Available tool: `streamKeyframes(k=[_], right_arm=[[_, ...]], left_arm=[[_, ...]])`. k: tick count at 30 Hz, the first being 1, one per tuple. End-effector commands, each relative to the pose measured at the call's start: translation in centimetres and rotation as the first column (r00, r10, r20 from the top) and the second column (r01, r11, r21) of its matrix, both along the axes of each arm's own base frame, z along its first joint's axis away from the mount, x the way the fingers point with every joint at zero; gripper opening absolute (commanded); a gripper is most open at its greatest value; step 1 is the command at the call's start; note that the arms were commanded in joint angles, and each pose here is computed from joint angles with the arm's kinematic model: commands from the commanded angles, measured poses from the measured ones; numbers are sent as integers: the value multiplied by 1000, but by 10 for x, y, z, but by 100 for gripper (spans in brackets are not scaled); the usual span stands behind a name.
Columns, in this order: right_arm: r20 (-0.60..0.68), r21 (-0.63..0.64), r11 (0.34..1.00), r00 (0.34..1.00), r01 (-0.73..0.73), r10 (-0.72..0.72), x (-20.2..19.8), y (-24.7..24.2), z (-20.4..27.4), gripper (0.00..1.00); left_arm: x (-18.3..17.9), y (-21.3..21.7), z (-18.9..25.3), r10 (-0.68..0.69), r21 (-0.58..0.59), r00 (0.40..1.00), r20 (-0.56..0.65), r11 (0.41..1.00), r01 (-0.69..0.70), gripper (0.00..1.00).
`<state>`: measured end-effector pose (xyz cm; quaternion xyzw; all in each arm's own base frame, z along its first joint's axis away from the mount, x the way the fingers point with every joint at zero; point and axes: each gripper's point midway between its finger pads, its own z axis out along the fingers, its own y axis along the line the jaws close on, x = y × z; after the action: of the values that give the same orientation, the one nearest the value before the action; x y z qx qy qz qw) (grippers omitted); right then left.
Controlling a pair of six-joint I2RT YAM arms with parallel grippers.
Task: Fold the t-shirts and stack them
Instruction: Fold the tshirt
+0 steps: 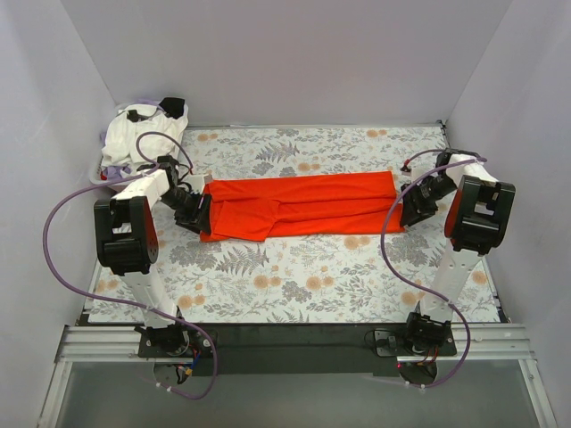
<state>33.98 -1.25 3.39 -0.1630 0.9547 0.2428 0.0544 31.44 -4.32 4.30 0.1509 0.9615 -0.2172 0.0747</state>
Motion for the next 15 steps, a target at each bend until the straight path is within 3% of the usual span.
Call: streamKeyframes(k=[1, 15], right_arm=[[41, 23, 1000, 999, 19, -20, 11, 1, 12, 45], [-13, 77, 997, 1000, 26, -25, 0, 12, 1, 41]], left_arm=[[6, -6, 10, -25, -21, 999, 45, 999, 26, 47], [9, -13, 7, -43, -29, 998, 44, 999, 45, 47]])
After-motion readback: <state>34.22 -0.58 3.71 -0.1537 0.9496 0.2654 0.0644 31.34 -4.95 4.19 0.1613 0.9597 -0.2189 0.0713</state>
